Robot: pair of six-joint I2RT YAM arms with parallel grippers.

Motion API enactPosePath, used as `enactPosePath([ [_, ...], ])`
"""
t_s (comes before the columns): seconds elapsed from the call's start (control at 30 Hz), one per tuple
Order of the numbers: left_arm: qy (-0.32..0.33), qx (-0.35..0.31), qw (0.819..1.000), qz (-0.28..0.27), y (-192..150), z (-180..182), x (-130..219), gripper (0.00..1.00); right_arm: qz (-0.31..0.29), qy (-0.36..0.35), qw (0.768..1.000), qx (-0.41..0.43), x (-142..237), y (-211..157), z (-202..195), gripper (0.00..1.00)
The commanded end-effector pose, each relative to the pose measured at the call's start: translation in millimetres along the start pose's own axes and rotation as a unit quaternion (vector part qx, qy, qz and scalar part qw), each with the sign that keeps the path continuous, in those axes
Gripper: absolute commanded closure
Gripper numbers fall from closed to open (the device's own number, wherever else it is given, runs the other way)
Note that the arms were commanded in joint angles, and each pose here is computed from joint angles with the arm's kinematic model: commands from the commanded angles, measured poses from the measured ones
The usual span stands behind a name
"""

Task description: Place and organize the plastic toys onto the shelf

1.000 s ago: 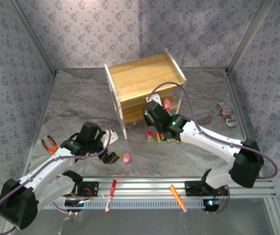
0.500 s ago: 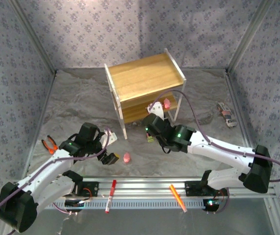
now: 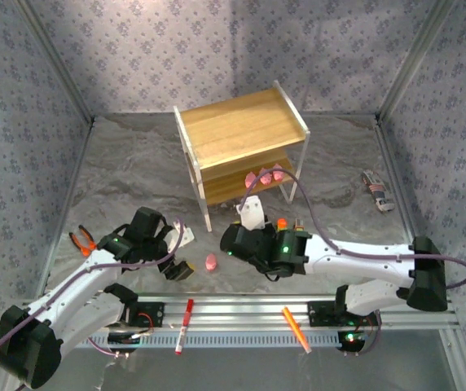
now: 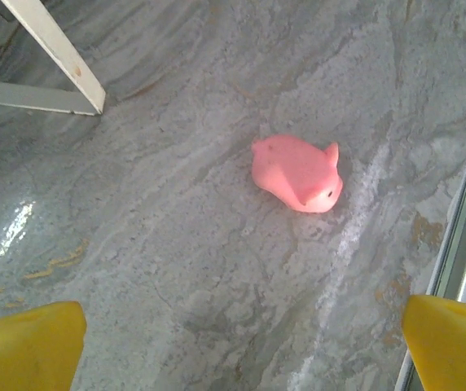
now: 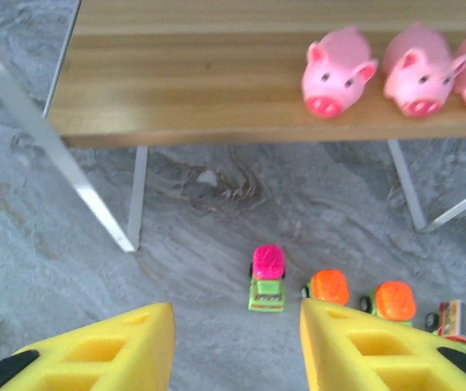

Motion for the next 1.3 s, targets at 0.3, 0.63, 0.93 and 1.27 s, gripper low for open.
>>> enactPosePath([
  [0.3,0.01,-0.023,1.0,-0.005,2.2,0.9,12.1,0.0,0.028,-0.004,0.999,-0.021,-9.1,-61.5,43.0,0.48],
  [0.63,0.014,-0.027,0.999,-0.02,-3.7,4.7,19.2,0.0,0.058,0.03,0.997,-0.04,-25.3,-104.4,88.4,0.48],
  [0.93,-0.02,-0.023,0.999,-0.037,-6.3,-0.2,29.4,0.0,0.09,0.026,0.994,-0.062,-44.4,-131.2,104.4,0.4],
  [1.27,-0.016,-0.008,0.999,-0.051,-4.1,3.4,33.1,0.01,0.115,0.006,0.99,-0.085,-65.7,-148.9,102.0,0.4],
])
Point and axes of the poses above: each hand's point on the last joint's axis, 136 mm out from that joint toward the fingers, its own x axis back along the fingers, its own z axis along the line the jaws close on, y = z × x, the point moved 1 cm from there along x, back along the fingers, and after that the axes turned 6 degrees about -x, right-handed, at the moved point
